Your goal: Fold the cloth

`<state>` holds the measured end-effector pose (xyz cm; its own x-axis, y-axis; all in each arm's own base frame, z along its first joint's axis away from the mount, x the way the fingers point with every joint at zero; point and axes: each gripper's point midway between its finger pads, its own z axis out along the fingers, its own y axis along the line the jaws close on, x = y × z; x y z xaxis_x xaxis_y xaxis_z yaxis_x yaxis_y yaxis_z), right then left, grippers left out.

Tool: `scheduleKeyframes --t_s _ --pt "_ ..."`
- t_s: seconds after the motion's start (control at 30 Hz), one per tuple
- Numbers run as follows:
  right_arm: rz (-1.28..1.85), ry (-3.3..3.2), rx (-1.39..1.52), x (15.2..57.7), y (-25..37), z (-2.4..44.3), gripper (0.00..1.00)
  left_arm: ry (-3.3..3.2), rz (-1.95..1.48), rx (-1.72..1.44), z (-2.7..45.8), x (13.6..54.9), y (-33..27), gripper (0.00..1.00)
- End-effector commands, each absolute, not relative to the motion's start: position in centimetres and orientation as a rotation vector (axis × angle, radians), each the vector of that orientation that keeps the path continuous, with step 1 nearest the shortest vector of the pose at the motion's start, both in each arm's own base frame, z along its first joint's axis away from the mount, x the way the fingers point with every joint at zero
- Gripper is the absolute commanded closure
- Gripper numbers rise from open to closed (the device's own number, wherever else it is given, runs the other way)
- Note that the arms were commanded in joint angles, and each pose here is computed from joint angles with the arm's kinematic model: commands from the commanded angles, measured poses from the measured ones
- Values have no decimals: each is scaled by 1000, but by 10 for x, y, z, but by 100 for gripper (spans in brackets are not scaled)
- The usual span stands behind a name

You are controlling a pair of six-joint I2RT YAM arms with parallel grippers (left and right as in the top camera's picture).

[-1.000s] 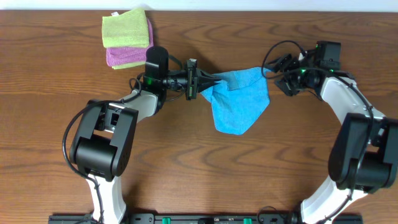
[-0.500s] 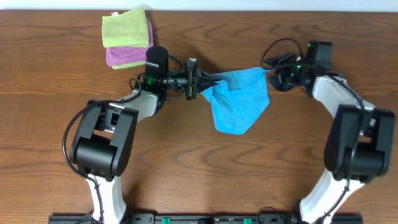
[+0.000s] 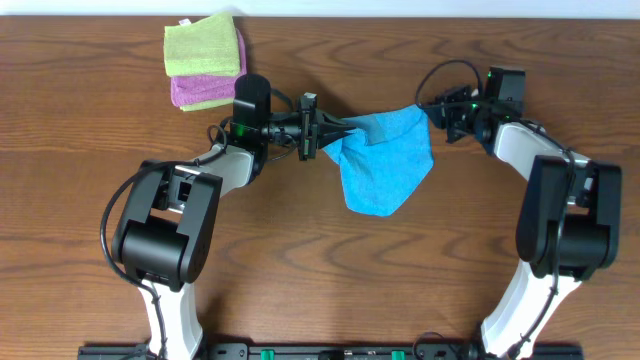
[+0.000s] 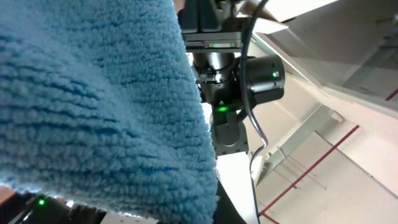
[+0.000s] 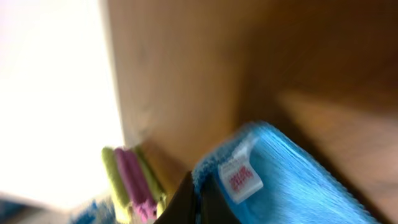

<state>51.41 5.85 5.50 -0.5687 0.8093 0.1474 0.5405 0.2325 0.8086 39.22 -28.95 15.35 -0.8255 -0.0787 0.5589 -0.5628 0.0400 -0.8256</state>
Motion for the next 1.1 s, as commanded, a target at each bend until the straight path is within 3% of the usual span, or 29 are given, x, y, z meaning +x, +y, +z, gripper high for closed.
scheduleKeyframes --t_s 0.0,0.27,0.5,0.67,0.8,1.07 --pt "1381 2238 995 515 80 86 98 -1986 1910 545 166 393 -288 94" --pt "1313 2199 656 496 90 171 98 -1947 2048 444 205 399 -267 94" --pt "1252 1962 284 457 93 311 98 -2032 2107 249 244 417 -230 94" --pt "1216 1858 161 421 97 368 98 -2112 2146 74 285 427 -213 94" --pt "1177 1937 136 387 100 366 99 -2124 2164 21 297 427 -218 93" --pt "819 2356 235 335 71 272 99 -2082 2098 -8 259 402 -246 94"
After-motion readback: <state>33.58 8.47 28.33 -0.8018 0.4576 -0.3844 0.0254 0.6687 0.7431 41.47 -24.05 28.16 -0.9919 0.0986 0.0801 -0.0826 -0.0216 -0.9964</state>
